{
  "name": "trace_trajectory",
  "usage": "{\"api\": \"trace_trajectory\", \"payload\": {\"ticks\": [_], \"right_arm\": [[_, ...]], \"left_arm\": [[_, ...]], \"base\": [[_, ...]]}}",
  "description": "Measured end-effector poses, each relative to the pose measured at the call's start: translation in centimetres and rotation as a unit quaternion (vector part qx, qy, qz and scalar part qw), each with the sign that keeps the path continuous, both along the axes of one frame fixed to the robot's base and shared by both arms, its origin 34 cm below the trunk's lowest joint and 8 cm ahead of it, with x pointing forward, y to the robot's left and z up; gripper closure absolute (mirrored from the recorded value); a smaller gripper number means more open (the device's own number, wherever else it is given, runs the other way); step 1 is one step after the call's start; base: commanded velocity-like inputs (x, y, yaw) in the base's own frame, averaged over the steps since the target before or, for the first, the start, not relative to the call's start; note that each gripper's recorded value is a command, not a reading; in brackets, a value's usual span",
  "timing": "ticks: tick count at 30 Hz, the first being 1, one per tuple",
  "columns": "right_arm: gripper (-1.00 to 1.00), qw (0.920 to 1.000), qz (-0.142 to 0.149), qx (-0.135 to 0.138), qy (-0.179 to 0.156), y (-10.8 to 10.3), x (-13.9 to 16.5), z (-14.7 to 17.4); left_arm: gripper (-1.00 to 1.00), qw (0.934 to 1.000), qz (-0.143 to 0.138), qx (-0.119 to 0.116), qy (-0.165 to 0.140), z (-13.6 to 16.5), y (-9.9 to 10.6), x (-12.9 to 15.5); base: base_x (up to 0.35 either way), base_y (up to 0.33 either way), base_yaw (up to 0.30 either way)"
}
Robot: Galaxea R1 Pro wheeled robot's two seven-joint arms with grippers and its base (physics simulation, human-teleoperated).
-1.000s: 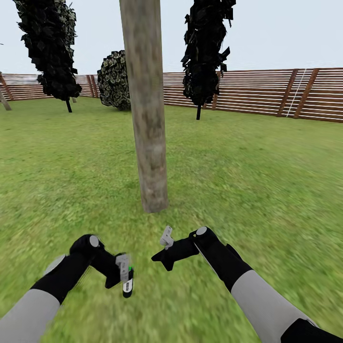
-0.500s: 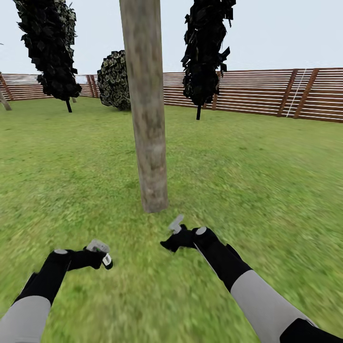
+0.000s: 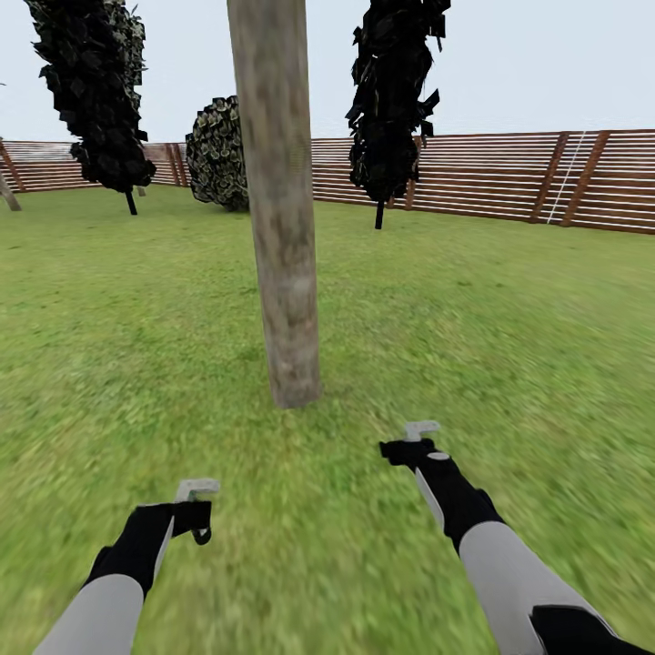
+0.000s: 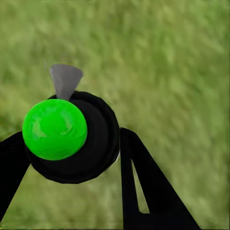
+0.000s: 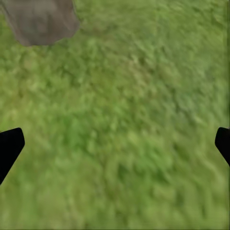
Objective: In the garden, pick up the pesticide atomizer on the floor and spray pesticide onto both trees until each tree trunk is fully covered.
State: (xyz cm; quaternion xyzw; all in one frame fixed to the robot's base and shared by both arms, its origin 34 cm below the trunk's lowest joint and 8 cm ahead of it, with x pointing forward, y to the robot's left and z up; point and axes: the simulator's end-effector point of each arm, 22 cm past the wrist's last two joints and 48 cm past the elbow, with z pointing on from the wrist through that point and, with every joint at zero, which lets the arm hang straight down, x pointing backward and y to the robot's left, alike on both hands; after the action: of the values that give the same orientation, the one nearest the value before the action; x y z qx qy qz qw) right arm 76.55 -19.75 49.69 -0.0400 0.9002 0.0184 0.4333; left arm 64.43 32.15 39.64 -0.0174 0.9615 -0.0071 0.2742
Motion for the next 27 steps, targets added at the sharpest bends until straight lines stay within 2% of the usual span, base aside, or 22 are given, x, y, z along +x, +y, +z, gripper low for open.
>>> {"api": "trace_trajectory", "payload": {"ticks": [3,8,12,27], "right_arm": [[-1.00,1.0000,-0.002,0.001,0.005,-0.2,-0.3,-0.5],[-1.00,1.0000,-0.001,0.002,0.008,-0.1,-0.5,-0.8],[-1.00,1.0000,-0.001,0.002,0.005,-0.1,-0.4,-0.7],[-1.00,1.0000,-0.001,0.003,0.005,0.0,-0.4,-0.7]], "left_arm": [[1.00,0.9999,0.008,0.002,0.008,0.6,0.5,0.2],[1.00,0.9976,0.030,-0.005,0.062,0.6,1.1,-1.2],[1.00,0.9975,0.036,-0.003,0.061,1.6,1.4,-0.7],[1.00,0.9970,0.036,-0.003,0.069,1.1,1.3,-1.3]], "base": [[0.315,0.000,0.000],[0.333,0.000,0.000],[0.337,0.000,0.000],[0.338,0.000,-0.015]]}}
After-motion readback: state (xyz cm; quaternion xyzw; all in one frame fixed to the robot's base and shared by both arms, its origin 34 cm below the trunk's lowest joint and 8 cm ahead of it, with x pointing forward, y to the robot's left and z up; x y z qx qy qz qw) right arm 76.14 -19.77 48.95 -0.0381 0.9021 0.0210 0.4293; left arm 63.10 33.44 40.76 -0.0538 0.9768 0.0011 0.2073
